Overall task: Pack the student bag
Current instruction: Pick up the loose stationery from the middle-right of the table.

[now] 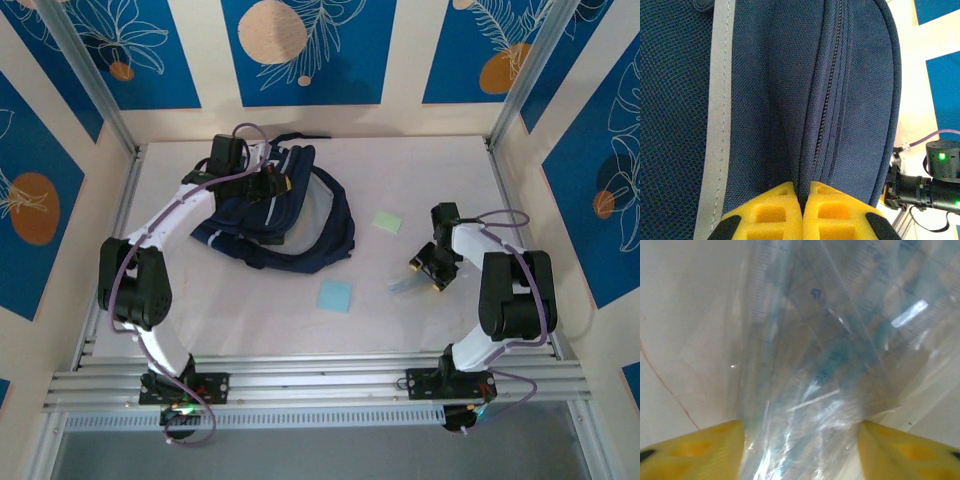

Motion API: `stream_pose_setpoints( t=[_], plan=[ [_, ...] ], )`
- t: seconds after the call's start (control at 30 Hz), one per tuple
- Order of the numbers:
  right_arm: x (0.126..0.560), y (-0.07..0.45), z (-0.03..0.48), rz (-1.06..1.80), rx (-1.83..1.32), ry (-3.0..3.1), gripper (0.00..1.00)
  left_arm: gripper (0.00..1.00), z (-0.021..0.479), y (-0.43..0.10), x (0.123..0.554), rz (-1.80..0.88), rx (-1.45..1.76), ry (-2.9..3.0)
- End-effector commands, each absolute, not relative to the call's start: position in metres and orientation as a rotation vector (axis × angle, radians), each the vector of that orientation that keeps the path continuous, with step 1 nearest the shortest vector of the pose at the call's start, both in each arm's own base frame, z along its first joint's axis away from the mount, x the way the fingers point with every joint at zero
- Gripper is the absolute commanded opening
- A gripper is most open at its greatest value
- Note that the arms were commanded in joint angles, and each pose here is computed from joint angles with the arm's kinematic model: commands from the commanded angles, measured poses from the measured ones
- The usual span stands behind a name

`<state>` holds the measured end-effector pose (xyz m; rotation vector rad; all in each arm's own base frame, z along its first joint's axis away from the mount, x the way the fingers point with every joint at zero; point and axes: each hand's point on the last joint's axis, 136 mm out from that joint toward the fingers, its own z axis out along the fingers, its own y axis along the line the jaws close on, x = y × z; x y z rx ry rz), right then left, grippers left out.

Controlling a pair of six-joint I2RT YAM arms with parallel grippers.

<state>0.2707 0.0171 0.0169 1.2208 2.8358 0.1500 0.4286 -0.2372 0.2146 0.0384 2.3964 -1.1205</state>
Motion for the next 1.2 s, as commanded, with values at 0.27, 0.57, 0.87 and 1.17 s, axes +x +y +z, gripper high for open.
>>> stream_pose_setpoints(
  t=[0.27,0.57,0.87,1.17],
  plan=[
    [0.282,0.020,0.017,0.178,1.152,2.824,0.18,0.00,0.249,-0.235,0.427,-1.150,0.087,2.306],
    [0.283,0.020,0.023,0.178,1.108,2.830,0.00,0.00,0.249,-0.235,0.427,-1.145,0.088,2.307],
    [0.300,0.047,0.087,0.414,0.828,2.747,0.00,0.00,0.257,-0.234,0.432,-1.126,0.094,2.296],
    [0.332,0.133,0.155,0.806,0.430,2.609,0.00,0.00,0.279,-0.237,0.438,-1.146,0.110,2.252]
  ],
)
